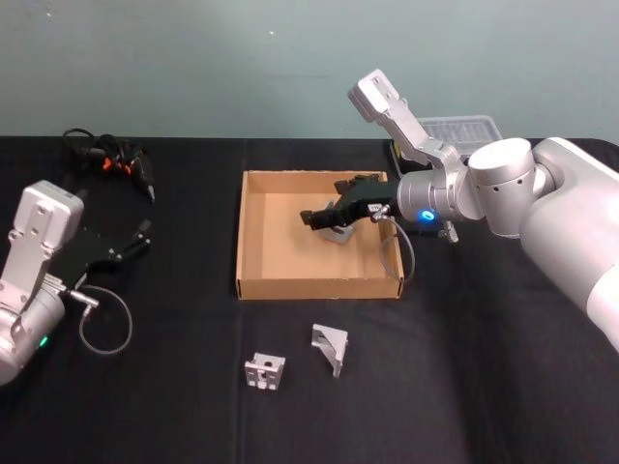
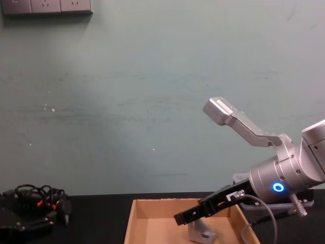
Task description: Use one hand to pick up the angle iron from the table and place it into the box.
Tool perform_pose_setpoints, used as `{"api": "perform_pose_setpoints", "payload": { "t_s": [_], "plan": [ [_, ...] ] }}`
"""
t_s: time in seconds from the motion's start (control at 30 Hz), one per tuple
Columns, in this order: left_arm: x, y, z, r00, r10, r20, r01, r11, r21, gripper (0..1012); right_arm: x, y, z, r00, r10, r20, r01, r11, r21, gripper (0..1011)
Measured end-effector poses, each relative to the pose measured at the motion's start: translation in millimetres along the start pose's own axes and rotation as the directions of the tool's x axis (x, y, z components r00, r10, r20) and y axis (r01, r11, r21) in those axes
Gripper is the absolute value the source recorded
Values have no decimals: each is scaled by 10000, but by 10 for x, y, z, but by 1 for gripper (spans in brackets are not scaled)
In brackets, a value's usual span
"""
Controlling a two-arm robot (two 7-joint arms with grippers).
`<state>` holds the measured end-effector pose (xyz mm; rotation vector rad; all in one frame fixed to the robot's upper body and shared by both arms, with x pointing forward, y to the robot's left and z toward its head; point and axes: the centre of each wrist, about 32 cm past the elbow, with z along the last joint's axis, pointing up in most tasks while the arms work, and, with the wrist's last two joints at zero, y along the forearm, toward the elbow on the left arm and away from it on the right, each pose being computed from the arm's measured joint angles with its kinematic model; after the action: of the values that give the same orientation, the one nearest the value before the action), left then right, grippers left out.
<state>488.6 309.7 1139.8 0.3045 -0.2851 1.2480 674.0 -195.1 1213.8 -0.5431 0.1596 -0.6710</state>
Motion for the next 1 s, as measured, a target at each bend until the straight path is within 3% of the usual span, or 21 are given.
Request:
{"api": "perform_pose_setpoints", "payload": {
  "t_s": [0.3,0.57,0.77,1.0],
  "plan": [
    [0,0,0,10000,0,-1,0,10000,-1,1011,-7,-19,-1,10000,24,33,-25,9999,102,1004],
    [0,0,0,10000,0,-1,0,10000,-1,1011,-93,-211,-40,9998,55,200,-68,9980,632,1004],
    [0,0,0,10000,0,-1,0,10000,-1,1011,-270,-548,-99,9985,468,294,-499,9921,1152,1004],
    [0,0,0,10000,0,-1,0,10000,-1,1011,-557,-867,-169,9946,905,503,-954,9899,1047,1004]
  ]
}}
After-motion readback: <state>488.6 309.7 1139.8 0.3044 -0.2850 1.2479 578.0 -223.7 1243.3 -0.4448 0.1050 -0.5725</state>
